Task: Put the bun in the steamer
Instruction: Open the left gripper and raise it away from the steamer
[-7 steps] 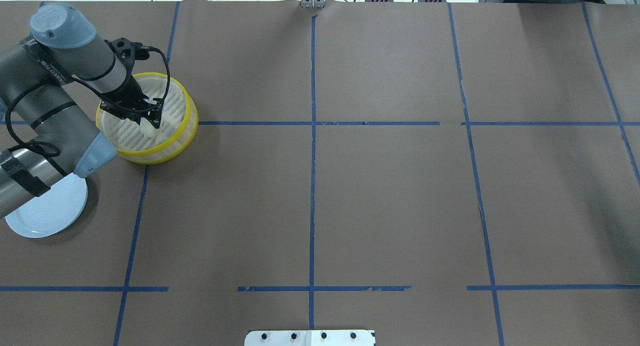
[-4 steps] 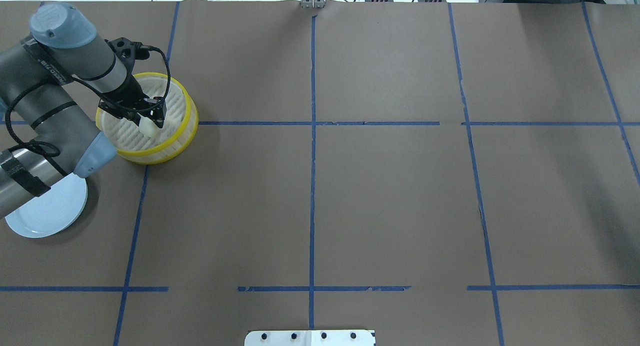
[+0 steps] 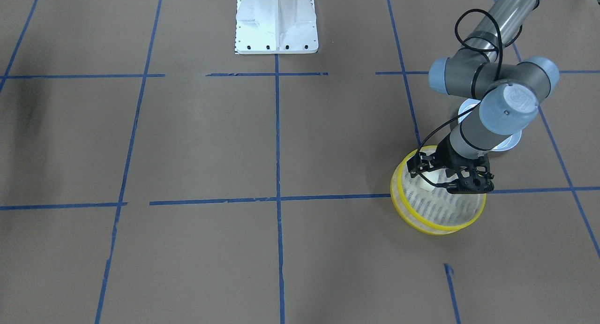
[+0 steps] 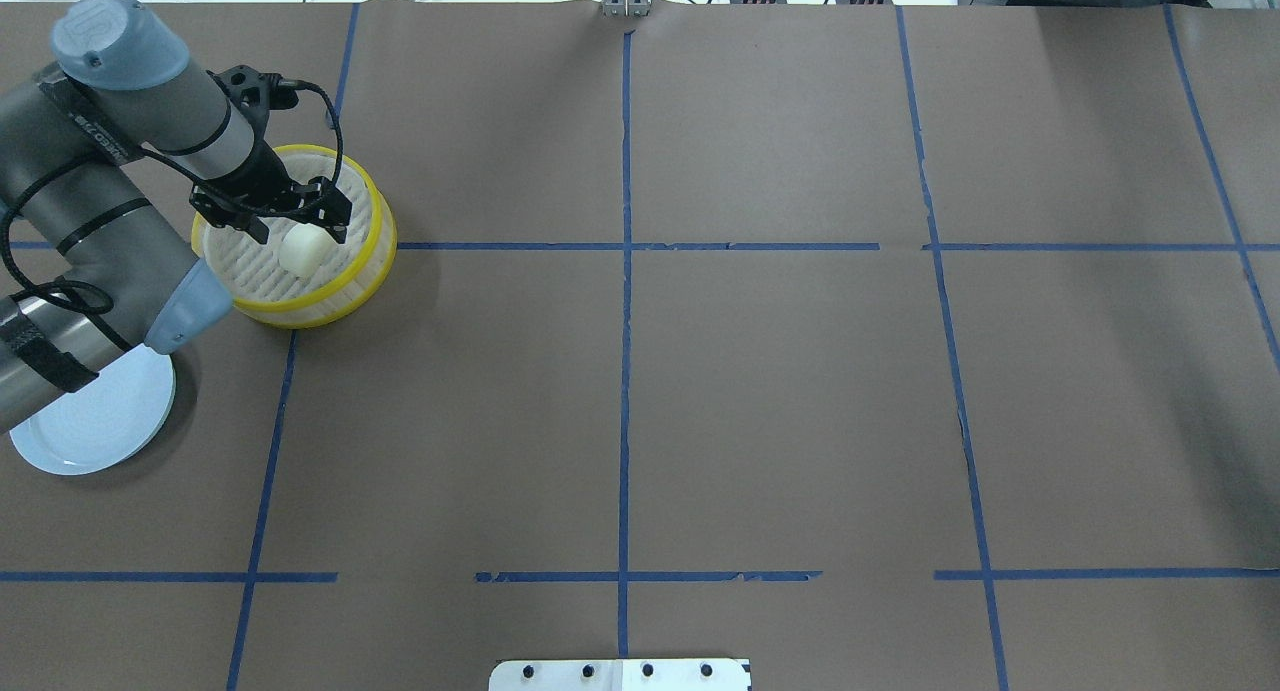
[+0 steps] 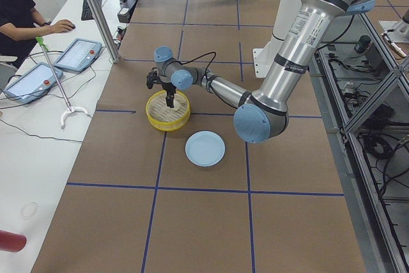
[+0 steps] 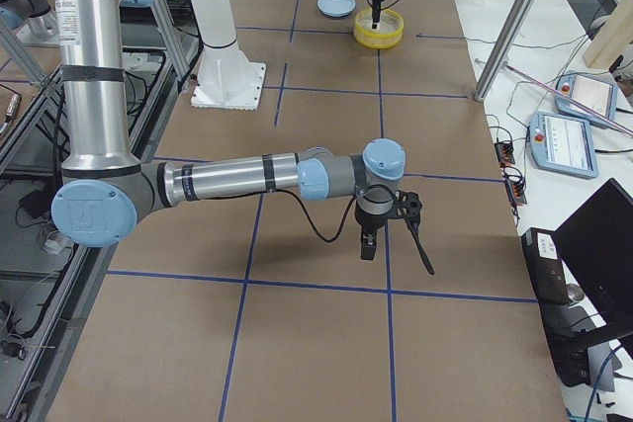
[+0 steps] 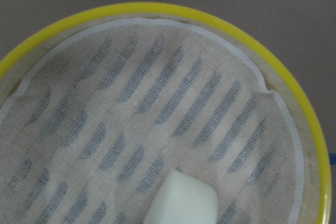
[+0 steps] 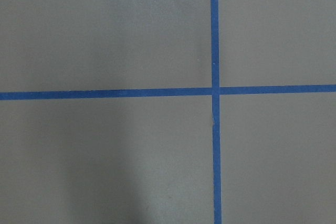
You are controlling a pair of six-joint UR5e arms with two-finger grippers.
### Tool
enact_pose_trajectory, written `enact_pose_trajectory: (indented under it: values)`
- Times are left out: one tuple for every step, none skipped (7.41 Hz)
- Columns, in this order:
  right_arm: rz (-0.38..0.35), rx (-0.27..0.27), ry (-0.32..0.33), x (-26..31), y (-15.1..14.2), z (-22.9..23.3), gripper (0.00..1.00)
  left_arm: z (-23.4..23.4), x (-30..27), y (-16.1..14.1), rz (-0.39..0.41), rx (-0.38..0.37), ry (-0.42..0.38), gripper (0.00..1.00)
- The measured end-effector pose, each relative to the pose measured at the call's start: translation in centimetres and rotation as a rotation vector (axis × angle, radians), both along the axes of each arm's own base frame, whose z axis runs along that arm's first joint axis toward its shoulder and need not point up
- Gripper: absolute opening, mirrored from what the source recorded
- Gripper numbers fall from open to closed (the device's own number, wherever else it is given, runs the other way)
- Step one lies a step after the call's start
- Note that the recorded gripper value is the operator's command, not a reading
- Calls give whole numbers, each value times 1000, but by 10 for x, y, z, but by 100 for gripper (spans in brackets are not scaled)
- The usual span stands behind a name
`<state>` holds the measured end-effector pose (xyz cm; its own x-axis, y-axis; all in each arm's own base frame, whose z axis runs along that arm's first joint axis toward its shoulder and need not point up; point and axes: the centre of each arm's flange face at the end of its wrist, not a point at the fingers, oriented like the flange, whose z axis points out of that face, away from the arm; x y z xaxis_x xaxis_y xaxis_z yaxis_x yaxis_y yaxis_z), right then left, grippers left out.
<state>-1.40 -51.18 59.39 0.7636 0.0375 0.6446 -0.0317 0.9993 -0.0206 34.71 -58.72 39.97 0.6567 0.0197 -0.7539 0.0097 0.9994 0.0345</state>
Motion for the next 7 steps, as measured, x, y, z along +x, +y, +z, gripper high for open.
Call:
enact_pose_trajectory:
  values:
    - [0, 0, 0, 0, 0, 0, 100, -24, -27, -4, -34, 36, 24, 100]
    - [0, 0, 0, 0, 0, 0, 100, -49, -60, -4, -70, 69, 41, 100]
    - [0, 0, 0, 0, 0, 0, 100, -68, -97, -1, -81, 117, 37, 100]
    - [0, 0, 0, 0, 0, 0, 100, -75, -144, -2, -63, 200, 11, 100]
    - [0, 0, 0, 0, 0, 0, 100, -67, -191, -5, -33, 274, -25, 100]
    - [0, 0, 0, 0, 0, 0, 100, -50, -229, -7, -11, 319, -58, 100]
    - [0, 0, 0, 0, 0, 0, 100, -22, -264, -4, 10, 348, -96, 100]
